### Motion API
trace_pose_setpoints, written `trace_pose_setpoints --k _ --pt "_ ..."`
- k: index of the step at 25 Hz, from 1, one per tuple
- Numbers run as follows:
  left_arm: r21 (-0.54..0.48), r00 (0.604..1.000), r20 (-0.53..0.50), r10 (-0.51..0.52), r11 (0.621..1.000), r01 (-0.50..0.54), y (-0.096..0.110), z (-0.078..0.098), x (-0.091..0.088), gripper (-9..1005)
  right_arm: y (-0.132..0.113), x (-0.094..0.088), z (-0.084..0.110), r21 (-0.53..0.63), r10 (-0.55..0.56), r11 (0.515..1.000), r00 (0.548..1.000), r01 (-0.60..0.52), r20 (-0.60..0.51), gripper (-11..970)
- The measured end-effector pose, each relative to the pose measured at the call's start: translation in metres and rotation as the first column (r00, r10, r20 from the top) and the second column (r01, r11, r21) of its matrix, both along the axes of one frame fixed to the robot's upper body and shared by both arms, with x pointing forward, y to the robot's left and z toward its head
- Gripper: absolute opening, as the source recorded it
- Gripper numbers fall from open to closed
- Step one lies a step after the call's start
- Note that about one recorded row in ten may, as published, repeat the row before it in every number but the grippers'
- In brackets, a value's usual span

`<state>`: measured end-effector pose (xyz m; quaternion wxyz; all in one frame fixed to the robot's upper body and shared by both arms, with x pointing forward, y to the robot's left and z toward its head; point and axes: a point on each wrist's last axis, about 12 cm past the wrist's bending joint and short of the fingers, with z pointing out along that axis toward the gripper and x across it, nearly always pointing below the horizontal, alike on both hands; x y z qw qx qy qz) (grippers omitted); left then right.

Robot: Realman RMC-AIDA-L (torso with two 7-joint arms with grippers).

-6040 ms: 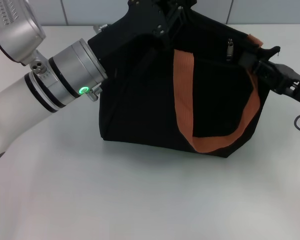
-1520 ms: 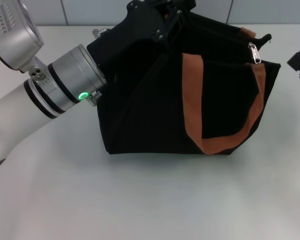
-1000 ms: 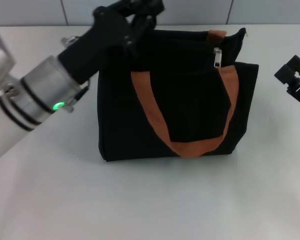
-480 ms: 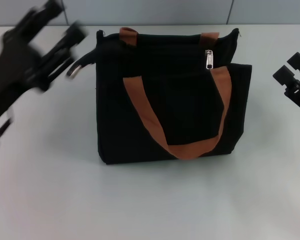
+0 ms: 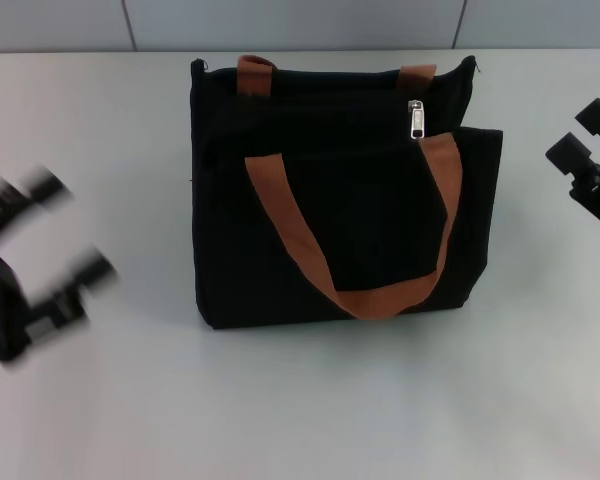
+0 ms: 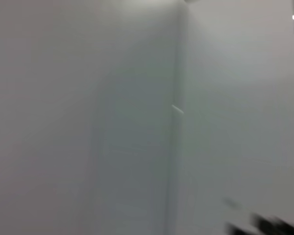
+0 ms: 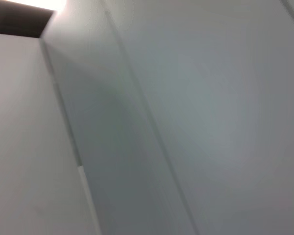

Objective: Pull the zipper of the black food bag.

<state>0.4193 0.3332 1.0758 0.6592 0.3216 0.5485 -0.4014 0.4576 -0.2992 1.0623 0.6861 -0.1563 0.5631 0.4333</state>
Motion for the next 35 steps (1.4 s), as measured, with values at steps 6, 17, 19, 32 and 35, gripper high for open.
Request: trace_pose_setpoints --k 6,17,19,32,35 --pt "0.090 0.965 -0.077 -0.250 0.962 0.256 -0.026 -0.008 0.000 832 0.022 -0.003 0.011 -0.174 0.392 0.908 0.919 -0.380 0.036 819" --pt "0.186 0.927 -0.150 -0.345 0.911 0.369 -0.042 -0.016 0.015 832 0.068 0.003 -0.017 -0.351 0.608 0.694 0.773 -0.628 -0.182 818" --pt "0.186 0.927 -0.150 -0.345 0.911 0.369 -0.042 -0.016 0.015 832 0.069 0.001 -0.019 -0.343 0.598 0.708 0.783 -0.617 -0.173 818" --pt "0.197 0.939 -0.174 -0.297 0.923 0.329 -0.051 -0.028 0.011 832 0.070 0.000 -0.018 -0.306 0.571 0.751 0.808 -0.585 -0.146 818" --pt "0.195 0.938 -0.179 -0.296 0.924 0.329 -0.052 -0.030 0.009 832 0.070 0.000 -0.018 -0.305 0.569 0.753 0.810 -0.583 -0.145 818"
